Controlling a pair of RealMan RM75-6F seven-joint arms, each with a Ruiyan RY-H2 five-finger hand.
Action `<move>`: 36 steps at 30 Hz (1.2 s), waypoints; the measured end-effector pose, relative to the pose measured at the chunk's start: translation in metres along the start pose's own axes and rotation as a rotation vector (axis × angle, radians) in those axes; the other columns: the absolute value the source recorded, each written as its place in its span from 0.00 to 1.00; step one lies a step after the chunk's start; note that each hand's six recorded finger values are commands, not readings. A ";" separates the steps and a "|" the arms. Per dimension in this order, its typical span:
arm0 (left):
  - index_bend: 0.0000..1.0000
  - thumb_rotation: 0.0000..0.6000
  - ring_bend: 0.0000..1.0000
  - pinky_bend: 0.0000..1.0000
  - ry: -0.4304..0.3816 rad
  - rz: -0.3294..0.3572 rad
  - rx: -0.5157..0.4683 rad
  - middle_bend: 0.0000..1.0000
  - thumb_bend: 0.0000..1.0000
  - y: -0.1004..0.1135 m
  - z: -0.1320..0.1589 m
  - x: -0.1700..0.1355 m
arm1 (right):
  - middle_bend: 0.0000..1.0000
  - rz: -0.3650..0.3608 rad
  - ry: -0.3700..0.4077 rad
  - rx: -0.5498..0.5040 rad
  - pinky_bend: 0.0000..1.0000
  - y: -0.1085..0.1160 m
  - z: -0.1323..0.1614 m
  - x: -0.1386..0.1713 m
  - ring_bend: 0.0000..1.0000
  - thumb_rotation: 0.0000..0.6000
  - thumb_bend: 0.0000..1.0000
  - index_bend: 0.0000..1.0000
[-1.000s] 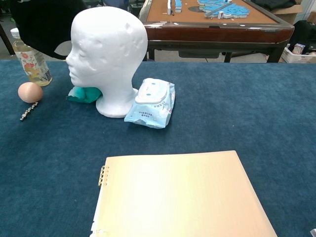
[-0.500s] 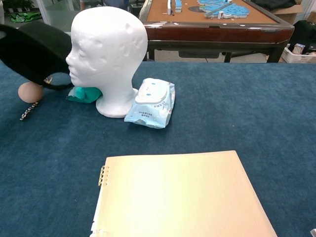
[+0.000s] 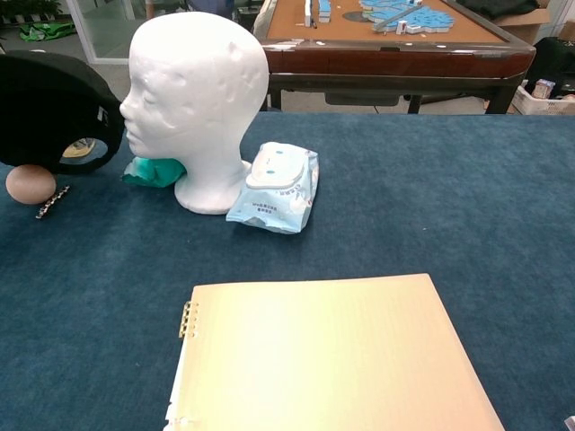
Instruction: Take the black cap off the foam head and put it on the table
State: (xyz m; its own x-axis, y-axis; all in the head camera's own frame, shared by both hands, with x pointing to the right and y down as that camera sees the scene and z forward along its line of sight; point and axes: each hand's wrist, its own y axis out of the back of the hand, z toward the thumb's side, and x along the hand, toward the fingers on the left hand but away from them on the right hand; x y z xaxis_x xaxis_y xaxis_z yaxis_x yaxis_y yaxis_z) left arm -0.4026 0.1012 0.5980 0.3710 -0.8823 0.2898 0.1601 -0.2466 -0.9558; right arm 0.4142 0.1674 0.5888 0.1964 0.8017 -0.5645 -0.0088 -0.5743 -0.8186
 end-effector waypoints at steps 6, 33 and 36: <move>0.16 1.00 0.43 0.72 0.061 -0.136 0.036 0.54 0.18 0.009 0.013 -0.022 | 0.33 0.000 0.004 0.001 0.36 0.000 0.002 0.000 0.22 1.00 0.00 0.41; 0.39 1.00 0.40 0.64 0.260 -0.306 -0.048 0.47 0.27 0.014 0.007 -0.081 | 0.33 -0.018 0.003 0.031 0.36 0.008 0.001 0.001 0.22 1.00 0.00 0.41; 0.42 1.00 0.42 0.64 0.270 -0.261 -0.072 0.50 0.30 0.015 0.006 -0.084 | 0.34 -0.030 0.000 0.049 0.36 0.013 0.002 -0.001 0.23 1.00 0.00 0.41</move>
State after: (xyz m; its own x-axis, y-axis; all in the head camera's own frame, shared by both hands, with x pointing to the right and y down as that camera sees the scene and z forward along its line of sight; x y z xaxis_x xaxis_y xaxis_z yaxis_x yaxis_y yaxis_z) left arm -0.4258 0.1744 0.5600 0.0706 -0.8574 0.5097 0.1491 -0.4962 -0.8553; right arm 0.4121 0.1598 0.5787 0.1975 0.8184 -0.5396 -0.0506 -0.5412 -0.8394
